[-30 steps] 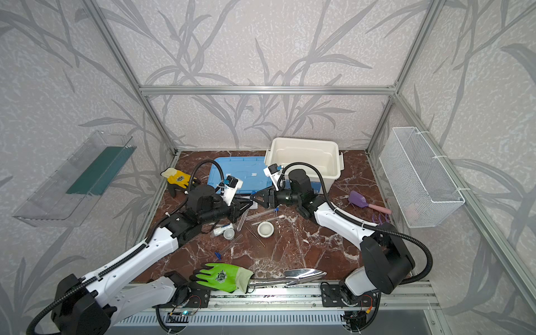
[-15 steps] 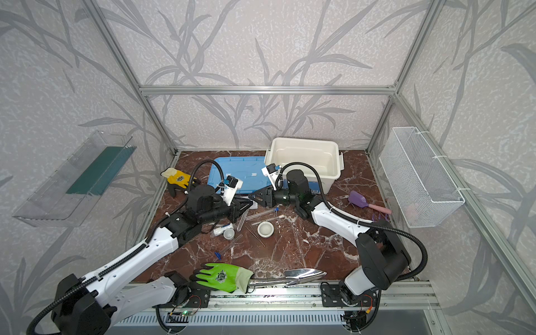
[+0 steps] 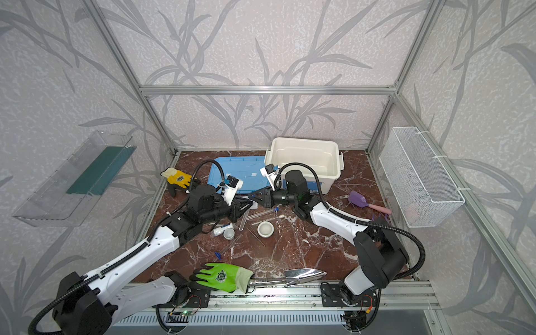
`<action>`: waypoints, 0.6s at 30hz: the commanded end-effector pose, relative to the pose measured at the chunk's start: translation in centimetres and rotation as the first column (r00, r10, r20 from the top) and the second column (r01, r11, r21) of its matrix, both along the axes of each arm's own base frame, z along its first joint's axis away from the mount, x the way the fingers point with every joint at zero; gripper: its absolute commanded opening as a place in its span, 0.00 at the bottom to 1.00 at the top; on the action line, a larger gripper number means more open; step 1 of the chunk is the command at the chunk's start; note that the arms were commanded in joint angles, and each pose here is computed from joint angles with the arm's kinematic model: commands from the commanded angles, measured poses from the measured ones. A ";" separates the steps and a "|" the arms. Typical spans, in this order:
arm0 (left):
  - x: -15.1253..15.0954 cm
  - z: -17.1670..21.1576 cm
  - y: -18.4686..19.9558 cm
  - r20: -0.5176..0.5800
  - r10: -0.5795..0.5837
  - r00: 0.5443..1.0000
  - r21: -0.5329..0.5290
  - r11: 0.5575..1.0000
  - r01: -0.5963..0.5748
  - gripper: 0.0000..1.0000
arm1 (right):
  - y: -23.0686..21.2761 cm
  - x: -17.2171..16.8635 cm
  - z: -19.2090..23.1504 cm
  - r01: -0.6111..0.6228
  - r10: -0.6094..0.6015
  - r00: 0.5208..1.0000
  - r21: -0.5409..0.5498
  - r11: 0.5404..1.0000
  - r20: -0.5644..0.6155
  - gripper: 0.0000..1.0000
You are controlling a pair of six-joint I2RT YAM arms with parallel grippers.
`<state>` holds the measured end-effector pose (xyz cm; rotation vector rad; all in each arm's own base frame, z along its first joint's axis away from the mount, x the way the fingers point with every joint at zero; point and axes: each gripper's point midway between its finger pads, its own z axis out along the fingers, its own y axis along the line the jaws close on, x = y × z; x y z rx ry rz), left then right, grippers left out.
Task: Organize the chemistry lab equipment
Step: 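Open and withdraw the left gripper while the right gripper carries the tube away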
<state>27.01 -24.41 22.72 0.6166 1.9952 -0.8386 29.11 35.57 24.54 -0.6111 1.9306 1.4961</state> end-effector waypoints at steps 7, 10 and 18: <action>0.6 0.9 3.5 0.026 0.182 0.983 0.062 0.981 -0.184 0.72 | 0.4 1.8 0.6 0.067 -0.054 0.992 -0.112 0.991 0.113 0.13; 0.9 1.5 7.1 0.057 0.324 0.944 0.123 0.936 -0.329 0.77 | 1.1 2.2 1.0 0.094 -0.054 0.978 -0.193 0.977 0.202 0.13; 0.2 3.7 18.6 0.157 0.661 0.733 0.259 0.689 -0.677 0.79 | 3.9 3.9 2.0 0.187 -0.058 0.916 -0.295 0.937 0.397 0.15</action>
